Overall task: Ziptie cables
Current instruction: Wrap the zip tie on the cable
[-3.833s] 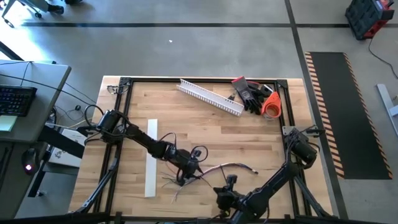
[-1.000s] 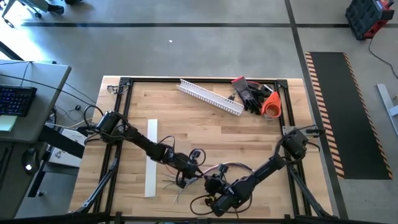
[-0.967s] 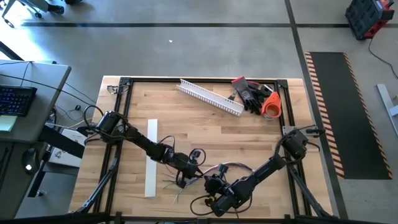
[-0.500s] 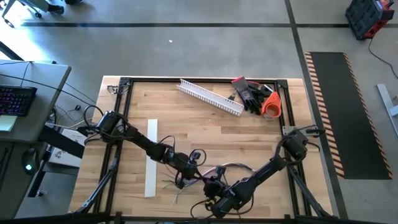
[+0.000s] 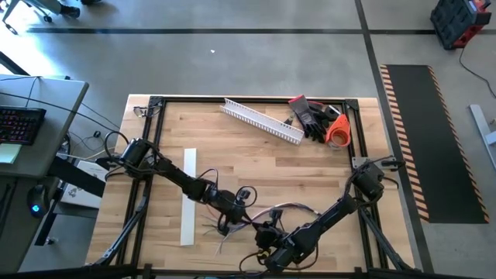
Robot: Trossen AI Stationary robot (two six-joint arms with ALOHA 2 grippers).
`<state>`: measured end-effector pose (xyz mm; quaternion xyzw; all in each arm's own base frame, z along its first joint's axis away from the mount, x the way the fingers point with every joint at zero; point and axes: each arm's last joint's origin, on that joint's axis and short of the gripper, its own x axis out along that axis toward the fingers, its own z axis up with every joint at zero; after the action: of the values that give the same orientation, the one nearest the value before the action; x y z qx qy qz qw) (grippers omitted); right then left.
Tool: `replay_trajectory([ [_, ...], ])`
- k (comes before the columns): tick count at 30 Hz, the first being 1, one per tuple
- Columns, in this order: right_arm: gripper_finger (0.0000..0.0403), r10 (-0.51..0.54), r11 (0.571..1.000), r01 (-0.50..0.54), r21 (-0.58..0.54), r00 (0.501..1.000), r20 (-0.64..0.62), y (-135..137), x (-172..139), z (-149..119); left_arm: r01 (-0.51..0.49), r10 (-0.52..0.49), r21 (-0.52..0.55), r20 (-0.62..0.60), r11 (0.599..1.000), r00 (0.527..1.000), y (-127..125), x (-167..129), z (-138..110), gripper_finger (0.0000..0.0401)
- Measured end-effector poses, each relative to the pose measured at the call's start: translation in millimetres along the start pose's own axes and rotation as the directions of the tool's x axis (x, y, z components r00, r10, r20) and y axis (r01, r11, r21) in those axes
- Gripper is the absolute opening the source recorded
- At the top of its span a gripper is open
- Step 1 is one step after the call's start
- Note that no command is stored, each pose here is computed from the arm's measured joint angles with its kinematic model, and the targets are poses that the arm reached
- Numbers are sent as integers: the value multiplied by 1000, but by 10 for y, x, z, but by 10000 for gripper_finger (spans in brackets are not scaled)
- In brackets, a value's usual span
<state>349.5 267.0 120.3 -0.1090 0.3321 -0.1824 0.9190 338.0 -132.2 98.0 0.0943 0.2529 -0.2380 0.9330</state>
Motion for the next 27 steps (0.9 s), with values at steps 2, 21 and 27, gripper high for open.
replay_trajectory([
  [2, 0, 0, 1000, 0, 0, 1000, 0, 0, 0, 0, 4, -4, -1, 0, 1000, 1000, -1, 0, 0, 50],
  [21, 0, 8, 1000, -8, 0, 1000, -5, 3, 0, 0, 18, -18, -6, 53, 1000, 998, 20, -2, 42, 33],
  [27, 0, 8, 1000, -8, 0, 1000, -5, 3, 0, 0, 15, -15, -8, 52, 1000, 999, 31, -3, 40, 7],
])
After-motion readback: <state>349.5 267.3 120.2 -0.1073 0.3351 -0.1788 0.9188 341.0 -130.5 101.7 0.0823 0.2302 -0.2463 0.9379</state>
